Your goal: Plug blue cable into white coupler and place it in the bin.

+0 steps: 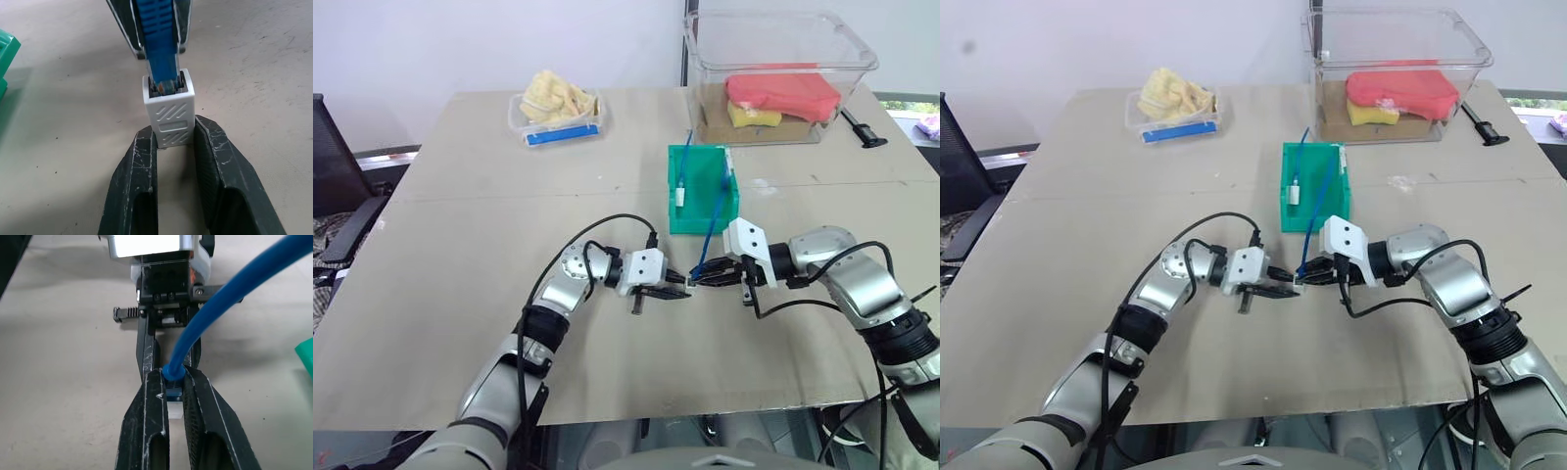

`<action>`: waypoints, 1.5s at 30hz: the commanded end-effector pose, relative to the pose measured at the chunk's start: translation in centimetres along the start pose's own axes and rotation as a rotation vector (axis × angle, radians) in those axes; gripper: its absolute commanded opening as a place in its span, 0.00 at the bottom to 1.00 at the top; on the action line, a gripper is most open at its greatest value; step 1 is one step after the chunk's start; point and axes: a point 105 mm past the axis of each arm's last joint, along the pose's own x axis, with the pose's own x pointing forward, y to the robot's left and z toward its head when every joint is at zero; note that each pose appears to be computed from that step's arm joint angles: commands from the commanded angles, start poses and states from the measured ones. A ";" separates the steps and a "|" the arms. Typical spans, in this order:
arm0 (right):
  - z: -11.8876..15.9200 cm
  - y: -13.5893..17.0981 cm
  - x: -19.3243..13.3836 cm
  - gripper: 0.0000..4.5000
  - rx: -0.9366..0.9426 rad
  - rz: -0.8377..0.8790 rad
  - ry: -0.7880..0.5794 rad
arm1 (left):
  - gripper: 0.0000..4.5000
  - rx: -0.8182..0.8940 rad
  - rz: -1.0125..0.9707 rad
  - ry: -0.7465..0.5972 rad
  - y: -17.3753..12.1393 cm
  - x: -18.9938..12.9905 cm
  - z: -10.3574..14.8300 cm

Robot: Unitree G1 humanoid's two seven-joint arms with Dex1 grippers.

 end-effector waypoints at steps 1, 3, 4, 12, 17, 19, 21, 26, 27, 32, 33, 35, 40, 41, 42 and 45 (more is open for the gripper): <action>-3.7 1.2 1.3 0.00 0.116 0.051 0.151 | 0.10 -0.016 -0.038 0.023 -1.2 0.6 -0.8; -4.0 1.4 1.4 0.00 0.129 0.059 0.167 | 0.10 -0.019 -0.033 0.023 -1.2 0.6 -0.9; -4.1 1.6 1.4 0.00 0.141 0.062 0.171 | 0.10 -0.020 -0.031 0.024 -1.2 0.6 -1.0; 2.5 -1.3 -1.2 0.34 0.018 -0.188 -0.218 | 0.10 -0.073 0.023 -0.005 -1.4 0.3 -0.9; 4.2 0.7 -5.1 0.80 -0.004 -0.299 -0.339 | 0.10 -0.150 0.086 -0.054 -1.1 -0.7 0.1; 4.4 1.9 -6.2 0.80 0.016 -0.338 -0.365 | 0.10 -0.211 0.137 -0.087 -0.6 -1.1 0.9; 4.1 2.9 -7.4 0.80 0.033 -0.435 -0.368 | 0.10 -0.338 0.210 -0.174 0.6 -1.7 2.7; 2.3 4.1 -10.3 0.80 0.021 -0.781 -0.260 | 0.10 -0.646 0.349 -0.254 4.7 -2.9 7.2; 1.9 4.4 -10.7 0.80 0.023 -0.829 -0.238 | 0.10 -0.671 0.373 -0.265 5.6 -2.9 8.0; 0.9 5.1 -11.8 0.80 0.061 -0.999 -0.219 | 0.10 -0.735 0.526 -0.223 10.3 -1.9 10.2; 0.7 5.2 -11.9 0.80 0.070 -1.022 -0.223 | 0.10 -0.740 0.569 -0.190 11.8 -1.2 10.4; 0.5 5.2 -12.0 0.80 0.076 -1.051 -0.224 | 0.10 -0.753 0.615 -0.134 13.5 -0.1 10.5; 0.3 5.6 -12.1 0.82 0.072 -1.076 -0.216 | 0.50 -0.772 0.654 -0.058 15.6 0.5 10.4; 0.3 5.7 -12.1 0.82 0.073 -1.079 -0.216 | 0.60 -0.772 0.653 -0.055 15.6 0.3 10.4; 0.2 5.8 -12.1 0.82 0.074 -1.082 -0.215 | 0.64 -0.778 0.650 -0.053 15.6 0.1 10.5; 0.1 6.1 -12.1 0.82 0.079 -1.086 -0.212 | 0.88 -0.794 0.625 -0.052 15.0 -1.1 10.5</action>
